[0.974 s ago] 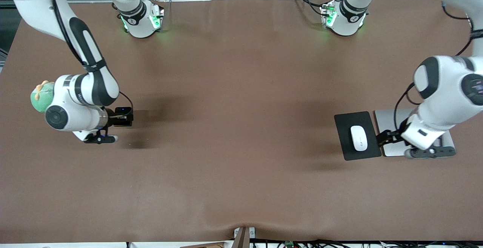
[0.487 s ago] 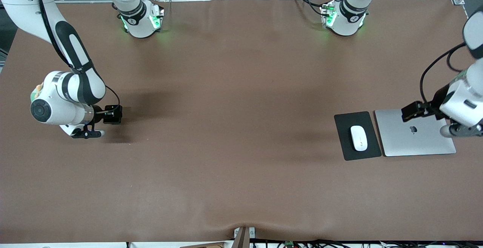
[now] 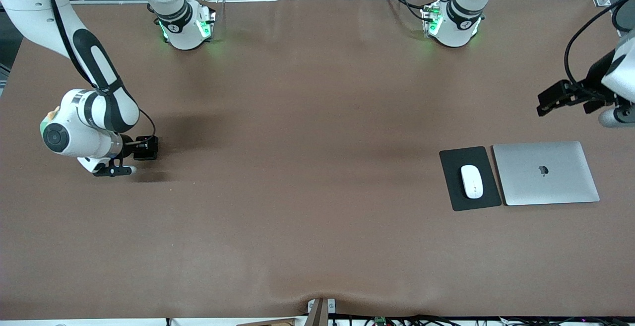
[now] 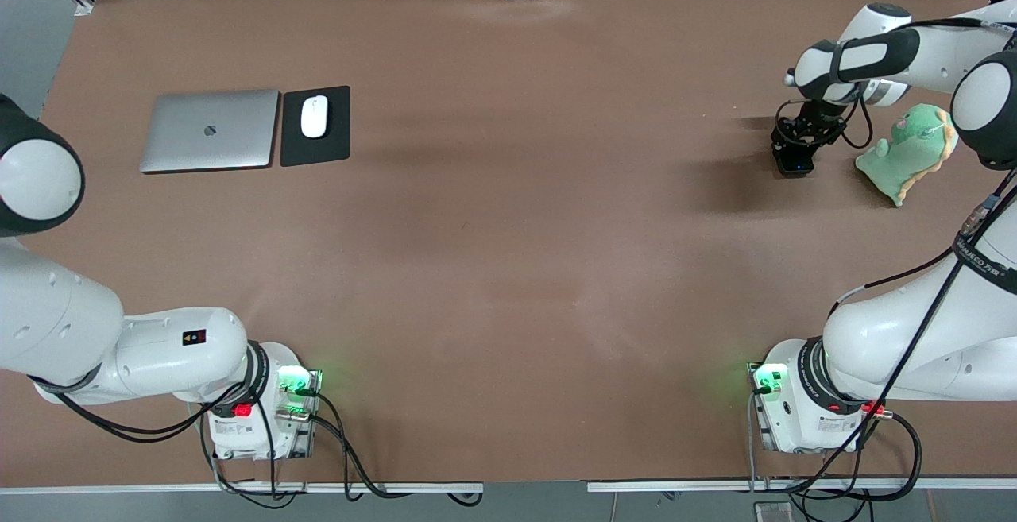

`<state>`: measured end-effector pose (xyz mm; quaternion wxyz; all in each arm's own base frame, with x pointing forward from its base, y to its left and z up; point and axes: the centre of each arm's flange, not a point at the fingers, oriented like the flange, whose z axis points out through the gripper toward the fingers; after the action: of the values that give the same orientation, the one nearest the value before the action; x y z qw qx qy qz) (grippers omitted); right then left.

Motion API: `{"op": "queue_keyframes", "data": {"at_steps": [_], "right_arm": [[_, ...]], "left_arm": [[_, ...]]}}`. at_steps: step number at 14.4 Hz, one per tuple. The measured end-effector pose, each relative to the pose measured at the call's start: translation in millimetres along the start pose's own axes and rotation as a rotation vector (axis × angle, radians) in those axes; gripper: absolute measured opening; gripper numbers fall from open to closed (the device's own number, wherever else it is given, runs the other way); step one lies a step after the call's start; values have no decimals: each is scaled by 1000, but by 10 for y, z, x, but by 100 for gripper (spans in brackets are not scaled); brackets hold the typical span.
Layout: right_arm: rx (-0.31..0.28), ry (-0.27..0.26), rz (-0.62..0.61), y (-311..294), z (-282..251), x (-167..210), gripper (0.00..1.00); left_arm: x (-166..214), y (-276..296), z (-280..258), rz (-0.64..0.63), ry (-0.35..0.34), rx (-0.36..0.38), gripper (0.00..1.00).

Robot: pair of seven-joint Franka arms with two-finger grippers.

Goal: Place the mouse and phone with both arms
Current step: 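Lower the phone beside the plush toy with the right gripper, then open the right gripper and raise it away from the phone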

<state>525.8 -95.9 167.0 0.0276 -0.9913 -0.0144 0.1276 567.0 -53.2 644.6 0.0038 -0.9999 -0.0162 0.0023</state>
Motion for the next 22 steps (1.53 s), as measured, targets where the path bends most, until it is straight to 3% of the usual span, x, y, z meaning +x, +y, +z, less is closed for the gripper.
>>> {"op": "queue_keyframes", "data": {"at_steps": [3, 6, 10, 15, 19, 22], "right_arm": [[1, -1, 4, 35, 19, -20, 79], [0, -14, 2, 39, 64, -37, 100], [-2, -6, -7, 44, -120, 70, 100], [2, -58, -55, -169, -938, 413, 100], [-16, -21, -95, -411, -1650, 632, 100], [-30, 36, -108, -499, -2267, 729, 100]], "left_arm": [[-205, 93, -120, 12, 0, 3, 100], [-376, 178, -155, 27, 0, 13, 100], [-444, 204, -136, 32, -10, 16, 100], [-446, 214, -77, 34, -23, 17, 100], [-447, 197, -67, 31, -29, 18, 100], [-446, 191, -64, 29, -29, 18, 100]]}}
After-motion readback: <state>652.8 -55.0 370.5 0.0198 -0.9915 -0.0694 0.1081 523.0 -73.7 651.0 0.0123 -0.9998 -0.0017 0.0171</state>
